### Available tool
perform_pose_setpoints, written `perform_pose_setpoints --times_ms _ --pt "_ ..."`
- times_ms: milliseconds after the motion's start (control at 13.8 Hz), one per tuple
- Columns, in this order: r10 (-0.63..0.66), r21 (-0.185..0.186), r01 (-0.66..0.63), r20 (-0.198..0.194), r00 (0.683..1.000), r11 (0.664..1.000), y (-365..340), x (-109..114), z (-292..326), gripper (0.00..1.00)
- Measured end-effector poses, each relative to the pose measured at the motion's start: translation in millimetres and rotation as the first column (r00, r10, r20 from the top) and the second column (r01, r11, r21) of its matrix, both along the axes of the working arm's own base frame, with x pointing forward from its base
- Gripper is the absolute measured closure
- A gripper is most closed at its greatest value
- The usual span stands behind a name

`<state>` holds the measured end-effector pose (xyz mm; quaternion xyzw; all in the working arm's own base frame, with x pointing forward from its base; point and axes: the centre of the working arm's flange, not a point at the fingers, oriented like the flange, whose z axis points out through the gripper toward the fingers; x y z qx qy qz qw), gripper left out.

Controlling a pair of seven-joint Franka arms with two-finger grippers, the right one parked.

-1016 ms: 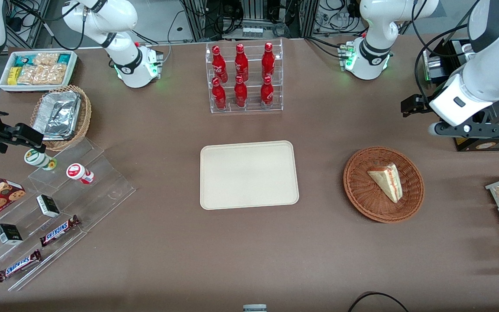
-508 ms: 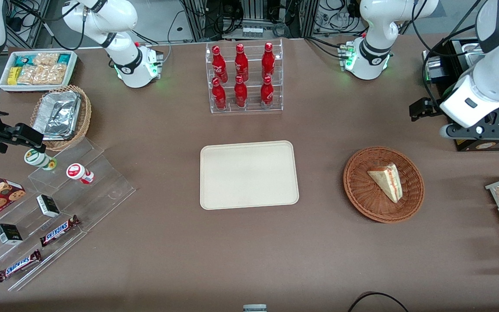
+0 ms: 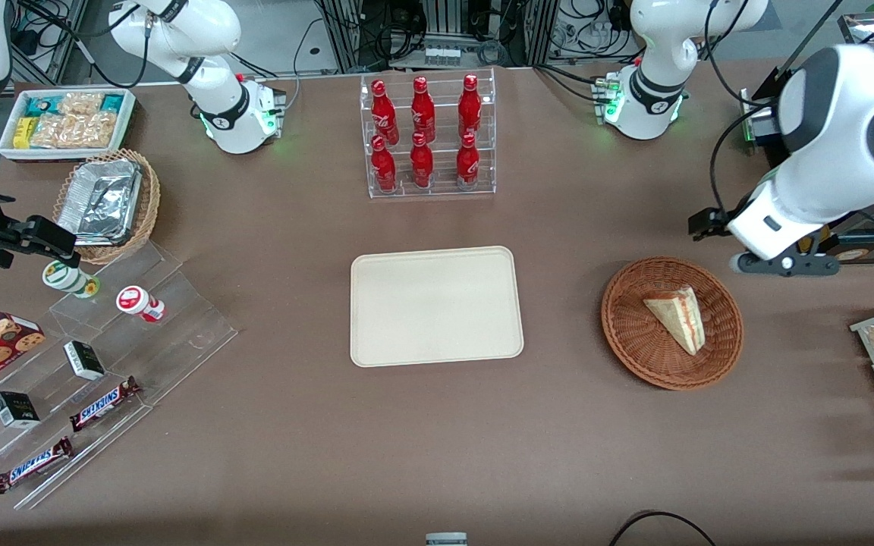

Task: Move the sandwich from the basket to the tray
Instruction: 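Move the left gripper down over the sandwich in the wicker basket, then close the left gripper on the wrapped sandwich wedge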

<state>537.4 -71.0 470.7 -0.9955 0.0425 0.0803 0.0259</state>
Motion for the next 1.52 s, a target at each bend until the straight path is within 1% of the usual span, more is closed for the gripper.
perform_pose_setpoints --times_ms 218,435,581,871,1016,1161,1306,1524 --pt "-0.007 -0.009 0.007 0.042 0.999 1.000 -1 -4 -45 0.00" --pt "-0.006 -0.019 0.008 0.097 0.995 1.000 2 -10 -80 0.00" --pt "-0.002 -0.022 0.004 0.106 0.994 1.000 5 -14 -94 0.00" --pt "0.049 -0.032 -0.045 0.134 0.990 0.998 9 -7 -111 0.00" --pt "0.126 -0.036 -0.122 0.148 0.981 0.992 19 -3 -117 0.00" --pt "0.266 -0.040 -0.263 0.158 0.951 0.964 27 -1 -121 0.00" --pt "0.387 -0.043 -0.385 0.160 0.908 0.922 32 -1 -130 0.00" --pt "0.538 -0.060 -0.537 0.178 0.824 0.842 32 1 -138 0.00"
